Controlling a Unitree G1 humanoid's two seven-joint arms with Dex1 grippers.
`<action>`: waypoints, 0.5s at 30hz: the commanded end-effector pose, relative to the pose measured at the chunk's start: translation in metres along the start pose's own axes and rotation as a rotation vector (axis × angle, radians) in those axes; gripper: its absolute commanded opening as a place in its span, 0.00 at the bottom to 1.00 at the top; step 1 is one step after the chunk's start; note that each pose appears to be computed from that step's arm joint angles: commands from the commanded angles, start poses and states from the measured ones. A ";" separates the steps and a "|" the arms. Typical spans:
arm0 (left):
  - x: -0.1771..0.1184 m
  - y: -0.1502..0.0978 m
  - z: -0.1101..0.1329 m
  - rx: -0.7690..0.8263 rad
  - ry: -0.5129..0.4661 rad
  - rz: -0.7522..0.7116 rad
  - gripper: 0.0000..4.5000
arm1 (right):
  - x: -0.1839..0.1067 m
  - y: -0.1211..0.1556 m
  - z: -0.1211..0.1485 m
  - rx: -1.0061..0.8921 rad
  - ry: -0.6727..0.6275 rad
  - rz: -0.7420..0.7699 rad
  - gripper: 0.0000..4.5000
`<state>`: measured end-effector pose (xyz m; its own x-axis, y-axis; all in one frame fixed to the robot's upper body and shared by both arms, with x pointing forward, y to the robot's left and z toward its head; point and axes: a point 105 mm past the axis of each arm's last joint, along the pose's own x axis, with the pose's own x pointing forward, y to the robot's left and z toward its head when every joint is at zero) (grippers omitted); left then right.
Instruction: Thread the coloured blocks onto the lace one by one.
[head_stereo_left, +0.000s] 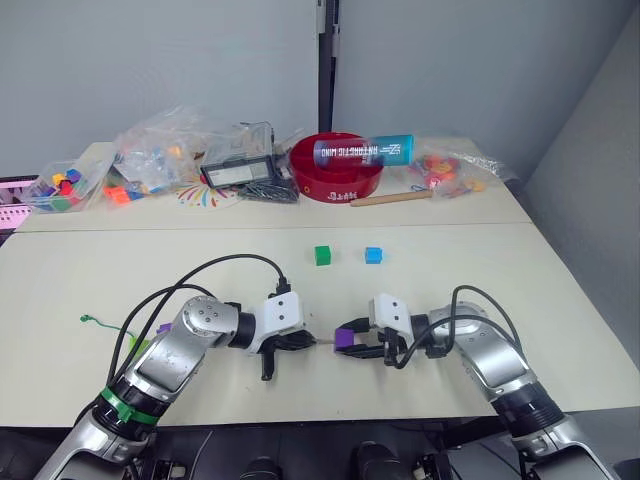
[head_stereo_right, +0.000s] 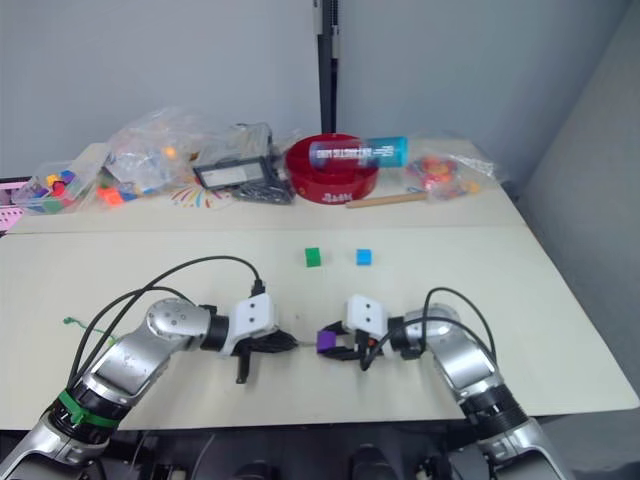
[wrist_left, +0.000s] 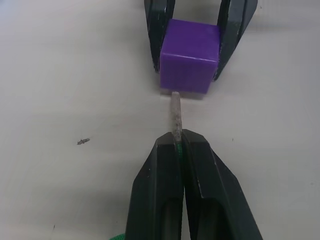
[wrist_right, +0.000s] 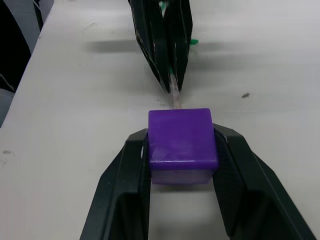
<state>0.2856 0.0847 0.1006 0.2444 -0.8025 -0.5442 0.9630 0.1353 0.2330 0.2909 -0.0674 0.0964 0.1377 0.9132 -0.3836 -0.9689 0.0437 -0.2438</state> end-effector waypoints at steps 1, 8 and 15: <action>0.009 -0.005 0.020 0.056 -0.066 -0.038 0.00 | 0.008 0.005 0.002 -0.003 0.009 0.021 0.26; 0.022 -0.008 0.031 0.052 -0.118 -0.067 0.00 | 0.014 0.006 0.004 0.012 0.003 0.012 0.26; 0.014 -0.004 0.019 0.036 -0.086 -0.055 0.00 | 0.007 0.005 -0.009 0.047 0.037 -0.009 0.26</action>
<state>0.2879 0.0709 0.0909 0.2079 -0.8183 -0.5359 0.9744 0.1254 0.1865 0.2912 -0.0614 0.0964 0.1507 0.9108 -0.3843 -0.9710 0.0635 -0.2304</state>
